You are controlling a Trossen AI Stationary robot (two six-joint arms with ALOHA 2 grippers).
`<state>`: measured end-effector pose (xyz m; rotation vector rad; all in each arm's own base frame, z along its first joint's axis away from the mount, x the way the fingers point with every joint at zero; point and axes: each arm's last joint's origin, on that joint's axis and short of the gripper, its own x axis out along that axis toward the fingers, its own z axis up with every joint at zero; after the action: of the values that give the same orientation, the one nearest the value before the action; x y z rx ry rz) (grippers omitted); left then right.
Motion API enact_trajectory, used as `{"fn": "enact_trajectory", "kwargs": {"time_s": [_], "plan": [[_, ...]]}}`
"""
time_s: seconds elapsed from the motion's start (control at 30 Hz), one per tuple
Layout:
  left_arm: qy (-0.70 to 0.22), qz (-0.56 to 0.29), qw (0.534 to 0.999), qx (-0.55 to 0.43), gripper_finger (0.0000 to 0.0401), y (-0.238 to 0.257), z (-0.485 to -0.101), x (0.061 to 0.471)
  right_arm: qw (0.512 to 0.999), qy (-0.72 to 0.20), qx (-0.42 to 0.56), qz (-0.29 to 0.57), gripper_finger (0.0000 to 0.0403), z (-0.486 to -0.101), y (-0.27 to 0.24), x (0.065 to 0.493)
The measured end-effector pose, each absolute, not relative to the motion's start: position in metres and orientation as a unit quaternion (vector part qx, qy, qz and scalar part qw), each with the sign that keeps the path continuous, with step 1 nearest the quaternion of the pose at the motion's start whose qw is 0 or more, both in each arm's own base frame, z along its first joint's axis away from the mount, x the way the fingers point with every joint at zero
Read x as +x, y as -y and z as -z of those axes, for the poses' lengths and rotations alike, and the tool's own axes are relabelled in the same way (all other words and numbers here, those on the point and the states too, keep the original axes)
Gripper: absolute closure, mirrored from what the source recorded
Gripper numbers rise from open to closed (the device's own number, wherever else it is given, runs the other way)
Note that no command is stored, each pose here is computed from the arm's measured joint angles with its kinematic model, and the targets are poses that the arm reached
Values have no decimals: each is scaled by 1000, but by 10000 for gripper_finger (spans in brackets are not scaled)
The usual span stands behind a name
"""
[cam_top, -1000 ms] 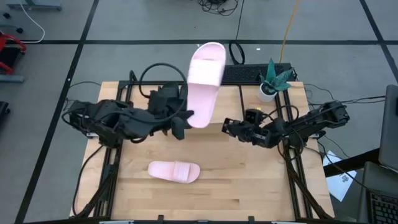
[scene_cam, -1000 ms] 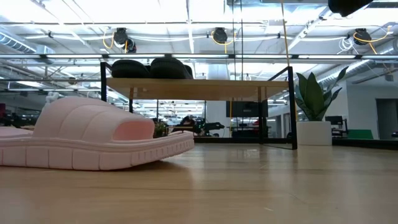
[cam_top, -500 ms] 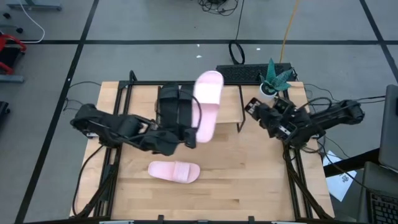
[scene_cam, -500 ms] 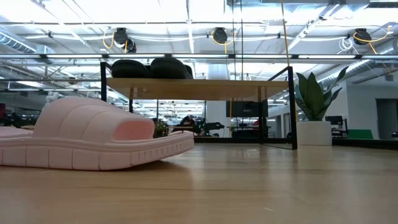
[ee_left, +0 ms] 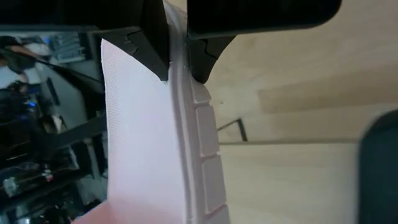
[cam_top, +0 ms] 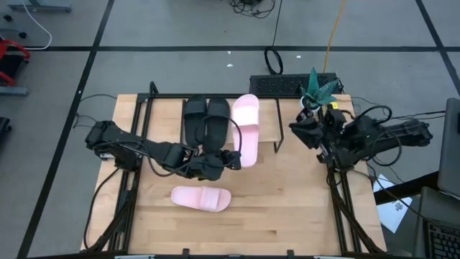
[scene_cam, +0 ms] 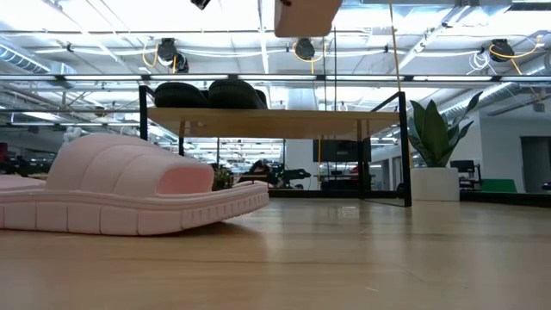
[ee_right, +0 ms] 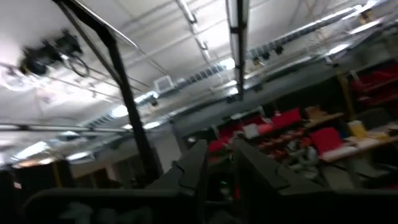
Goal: Pick and place slides into the shelf
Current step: Put the top pink slide on the shelf
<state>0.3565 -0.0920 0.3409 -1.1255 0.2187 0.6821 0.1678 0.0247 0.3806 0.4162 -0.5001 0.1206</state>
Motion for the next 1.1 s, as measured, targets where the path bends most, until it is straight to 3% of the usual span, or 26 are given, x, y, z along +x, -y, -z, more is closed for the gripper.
{"fn": "enact_trajectory", "kwargs": {"time_s": [0.5,0.77,1.1], "plan": [[-144,-357,767,-514,391,49,-332,360,967,159,196,12,335,-366,-4,166],[-173,-362,737,-544,391,33,-307,381,975,121,183,32,335,-358,0,169],[-139,-362,709,-589,391,20,-294,400,978,118,171,-16,335,-360,6,165]]}}
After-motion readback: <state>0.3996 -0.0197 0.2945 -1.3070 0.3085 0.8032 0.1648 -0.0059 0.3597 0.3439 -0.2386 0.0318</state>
